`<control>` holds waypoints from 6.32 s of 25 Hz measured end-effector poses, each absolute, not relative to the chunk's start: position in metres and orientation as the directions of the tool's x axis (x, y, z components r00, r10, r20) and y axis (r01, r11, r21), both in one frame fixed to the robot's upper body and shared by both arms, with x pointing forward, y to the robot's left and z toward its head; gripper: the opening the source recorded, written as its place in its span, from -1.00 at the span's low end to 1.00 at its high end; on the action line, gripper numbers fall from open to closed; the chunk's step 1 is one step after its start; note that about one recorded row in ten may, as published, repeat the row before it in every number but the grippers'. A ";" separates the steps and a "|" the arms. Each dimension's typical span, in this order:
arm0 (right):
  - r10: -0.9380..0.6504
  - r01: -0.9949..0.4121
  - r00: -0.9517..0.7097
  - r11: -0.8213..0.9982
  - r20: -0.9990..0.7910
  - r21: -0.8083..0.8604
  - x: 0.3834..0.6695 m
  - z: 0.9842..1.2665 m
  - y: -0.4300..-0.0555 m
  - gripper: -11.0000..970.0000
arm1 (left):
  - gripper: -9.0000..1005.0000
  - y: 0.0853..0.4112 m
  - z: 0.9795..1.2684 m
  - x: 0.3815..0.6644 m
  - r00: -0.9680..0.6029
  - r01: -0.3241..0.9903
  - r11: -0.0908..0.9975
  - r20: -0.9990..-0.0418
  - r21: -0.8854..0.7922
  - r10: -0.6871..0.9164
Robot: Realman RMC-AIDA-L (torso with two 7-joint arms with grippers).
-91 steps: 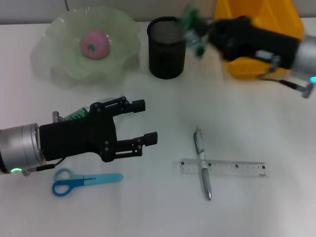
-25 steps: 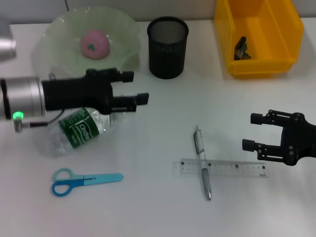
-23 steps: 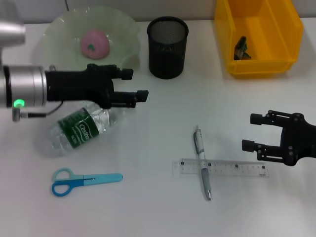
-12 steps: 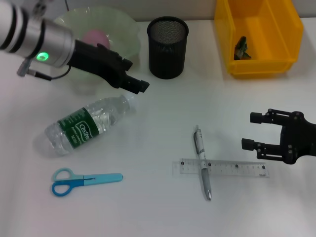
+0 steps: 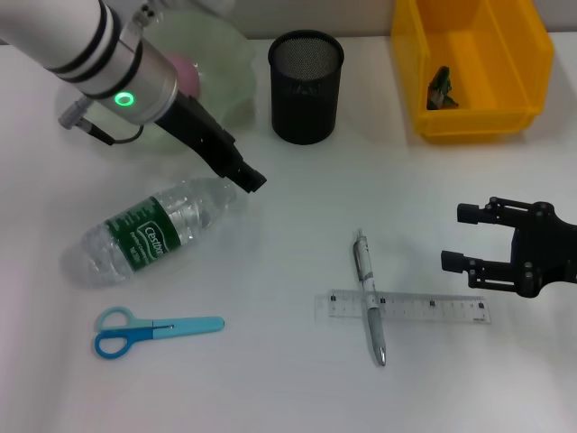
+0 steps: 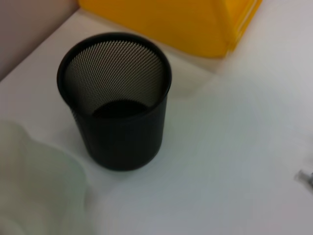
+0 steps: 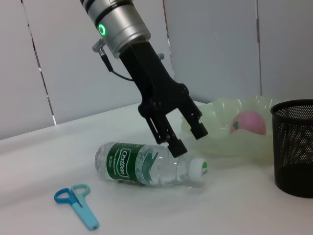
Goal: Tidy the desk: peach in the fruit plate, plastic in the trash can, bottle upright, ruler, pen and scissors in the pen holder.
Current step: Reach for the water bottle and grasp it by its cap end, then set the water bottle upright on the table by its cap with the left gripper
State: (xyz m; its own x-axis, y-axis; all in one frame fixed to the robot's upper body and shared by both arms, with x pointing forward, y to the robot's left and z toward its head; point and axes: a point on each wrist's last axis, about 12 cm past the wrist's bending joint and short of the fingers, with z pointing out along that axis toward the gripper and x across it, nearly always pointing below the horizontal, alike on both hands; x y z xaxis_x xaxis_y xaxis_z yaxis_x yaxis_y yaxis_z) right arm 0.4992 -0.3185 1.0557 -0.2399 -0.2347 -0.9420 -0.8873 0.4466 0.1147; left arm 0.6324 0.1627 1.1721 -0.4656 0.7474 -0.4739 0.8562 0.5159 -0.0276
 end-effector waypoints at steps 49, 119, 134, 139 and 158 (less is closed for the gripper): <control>-0.226 -0.882 -0.248 0.454 -0.942 0.123 0.498 1.055 -0.319 0.53 | -0.10 0.177 1.172 0.621 -0.377 0.867 0.499 -0.659 -0.004 0.651; -0.196 -0.899 -0.257 0.408 -0.946 0.160 0.512 1.065 -0.303 0.53 | -0.11 0.340 1.129 0.549 -0.178 0.727 0.686 -0.973 -0.029 0.147; -0.201 -0.902 -0.257 0.401 -0.945 0.160 0.512 1.065 -0.301 0.53 | -0.11 0.343 1.114 0.550 -0.198 0.674 0.737 -0.974 -0.052 0.112; -0.202 -0.903 -0.258 0.398 -0.945 0.161 0.512 1.065 -0.300 0.53 | -0.11 0.342 1.113 0.550 -0.189 0.671 0.740 -0.976 -0.048 0.108; -0.203 -0.904 -0.257 0.397 -0.945 0.161 0.512 1.065 -0.300 0.53 | 0.21 0.341 1.109 0.550 -0.178 0.663 0.747 -0.980 -0.051 0.092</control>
State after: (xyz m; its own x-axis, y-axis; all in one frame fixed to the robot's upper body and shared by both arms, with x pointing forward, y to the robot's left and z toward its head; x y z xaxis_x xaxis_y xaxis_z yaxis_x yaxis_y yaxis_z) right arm 0.5119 -0.3000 1.0650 -0.2572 -0.2034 -0.9447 -0.9038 0.3967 0.1606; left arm 0.5505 0.3408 1.1087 -0.1780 0.0915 -0.9798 0.6632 0.7467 -0.0507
